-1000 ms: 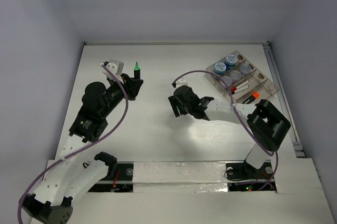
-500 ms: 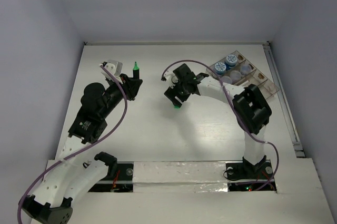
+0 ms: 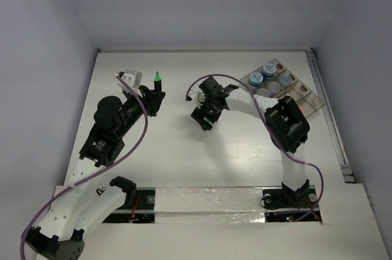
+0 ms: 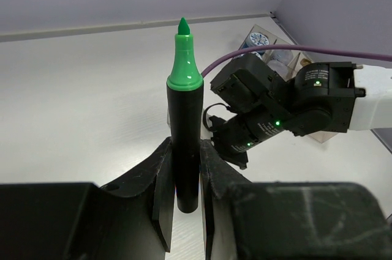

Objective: Sort the stationery into containers
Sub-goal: Pick up the pen cap from the center of the board.

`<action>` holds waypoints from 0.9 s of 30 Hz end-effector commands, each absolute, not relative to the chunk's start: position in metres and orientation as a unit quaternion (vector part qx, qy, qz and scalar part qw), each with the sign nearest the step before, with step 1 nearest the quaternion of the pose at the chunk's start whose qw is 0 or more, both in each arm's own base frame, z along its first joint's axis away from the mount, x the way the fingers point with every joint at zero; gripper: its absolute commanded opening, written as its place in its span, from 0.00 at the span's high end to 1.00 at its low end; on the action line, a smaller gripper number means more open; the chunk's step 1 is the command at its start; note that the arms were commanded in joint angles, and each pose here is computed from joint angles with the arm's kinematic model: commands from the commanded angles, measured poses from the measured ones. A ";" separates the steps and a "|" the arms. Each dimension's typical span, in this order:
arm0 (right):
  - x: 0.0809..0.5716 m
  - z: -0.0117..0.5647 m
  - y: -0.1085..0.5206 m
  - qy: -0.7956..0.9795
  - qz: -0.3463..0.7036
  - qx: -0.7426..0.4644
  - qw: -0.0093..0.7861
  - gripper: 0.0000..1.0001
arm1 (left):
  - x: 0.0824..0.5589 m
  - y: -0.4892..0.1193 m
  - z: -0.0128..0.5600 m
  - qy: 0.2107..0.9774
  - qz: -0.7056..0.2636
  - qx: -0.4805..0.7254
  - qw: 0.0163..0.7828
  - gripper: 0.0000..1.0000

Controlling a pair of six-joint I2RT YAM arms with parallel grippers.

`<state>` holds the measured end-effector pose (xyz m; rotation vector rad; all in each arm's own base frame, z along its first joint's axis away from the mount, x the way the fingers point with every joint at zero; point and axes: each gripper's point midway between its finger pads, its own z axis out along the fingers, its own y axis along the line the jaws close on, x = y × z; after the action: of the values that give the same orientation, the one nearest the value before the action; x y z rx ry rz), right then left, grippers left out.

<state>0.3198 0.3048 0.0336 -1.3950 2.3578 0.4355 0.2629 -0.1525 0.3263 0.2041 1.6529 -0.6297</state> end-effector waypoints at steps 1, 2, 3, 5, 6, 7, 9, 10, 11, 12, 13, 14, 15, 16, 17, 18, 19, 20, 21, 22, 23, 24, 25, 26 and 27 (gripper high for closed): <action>0.330 0.029 0.313 0.834 0.134 -0.502 0.186 0.25 | 0.265 -0.151 0.342 0.699 -0.277 0.089 0.653 1.00; 0.334 0.026 0.312 0.836 0.124 -0.501 0.186 0.25 | 0.265 -0.151 0.342 0.699 -0.276 0.090 0.653 1.00; 0.334 0.024 0.315 0.834 0.119 -0.505 0.187 0.25 | 0.265 -0.151 0.341 0.700 -0.276 0.090 0.653 1.00; 0.337 0.024 0.315 0.834 0.114 -0.506 0.187 0.26 | 0.264 -0.151 0.342 0.699 -0.277 0.090 0.653 1.00; 0.336 0.021 0.314 0.836 0.112 -0.506 0.183 0.27 | 0.265 -0.151 0.341 0.700 -0.277 0.090 0.653 1.00; 0.336 0.020 0.313 0.836 0.110 -0.506 0.181 0.29 | 0.265 -0.151 0.342 0.699 -0.276 0.090 0.653 1.00; 0.335 0.019 0.309 0.838 0.103 -0.505 0.179 0.32 | 0.264 -0.150 0.342 0.698 -0.275 0.090 0.655 1.00; 0.335 0.019 0.309 0.839 0.102 -0.503 0.181 0.35 | 0.264 -0.150 0.343 0.698 -0.276 0.090 0.655 1.00; 0.333 0.019 0.310 0.839 0.098 -0.503 0.182 0.38 | 0.264 -0.151 0.343 0.698 -0.276 0.091 0.655 1.00; 0.333 0.019 0.308 0.841 0.094 -0.500 0.181 0.43 | 0.264 -0.150 0.343 0.698 -0.276 0.090 0.655 1.00; 0.333 0.019 0.306 0.844 0.091 -0.497 0.180 0.54 | 0.264 -0.150 0.343 0.698 -0.276 0.089 0.655 1.00; 0.334 0.019 0.307 0.846 0.090 -0.492 0.182 0.58 | 0.264 -0.150 0.343 0.698 -0.276 0.089 0.655 1.00; 0.334 0.018 0.306 0.851 0.089 -0.484 0.182 0.60 | 0.264 -0.150 0.342 0.698 -0.275 0.090 0.655 1.00; 0.334 0.018 0.307 0.853 0.091 -0.480 0.186 0.65 | 0.265 -0.150 0.343 0.698 -0.275 0.089 0.655 1.00; 0.333 0.019 0.309 0.856 0.097 -0.471 0.187 0.70 | 0.265 -0.150 0.343 0.699 -0.275 0.089 0.655 1.00; 0.333 0.018 0.310 0.859 0.100 -0.465 0.188 0.74 | 0.265 -0.151 0.342 0.699 -0.275 0.090 0.654 1.00; 0.332 0.018 0.310 0.863 0.102 -0.458 0.188 0.79 | 0.265 -0.151 0.341 0.700 -0.275 0.090 0.653 1.00; 0.330 0.017 0.310 0.869 0.104 -0.446 0.187 0.81 | 0.265 -0.151 0.341 0.700 -0.276 0.091 0.653 1.00; 0.330 0.017 0.309 0.872 0.103 -0.440 0.188 0.83 | 0.266 -0.152 0.340 0.701 -0.277 0.091 0.651 1.00; 0.330 0.018 0.310 0.873 0.105 -0.435 0.193 0.86 | 0.266 -0.152 0.340 0.701 -0.278 0.092 0.650 1.00; 0.326 0.017 0.306 0.877 0.104 -0.428 0.191 0.89 | 0.265 -0.153 0.339 0.702 -0.279 0.093 0.649 1.00; 0.325 0.018 0.305 0.883 0.103 -0.416 0.194 0.90 | 0.265 -0.154 0.339 0.702 -0.282 0.094 0.647 1.00; 0.329 0.020 0.306 0.883 0.104 -0.406 0.209 0.95 | 0.264 -0.156 0.338 0.703 -0.285 0.096 0.645 1.00; 0.323 0.016 0.301 0.890 0.103 -0.392 0.207 0.98 | 0.264 -0.157 0.337 0.704 -0.288 0.097 0.642 1.00; 0.326 0.024 0.299 0.892 0.098 -0.380 0.224 1.00 | 0.264 -0.158 0.337 0.704 -0.290 0.098 0.641 1.00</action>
<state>0.3371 0.3083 0.0258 -1.1676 2.4135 0.2994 0.2634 -0.1537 0.3247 0.2079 1.6588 -0.6331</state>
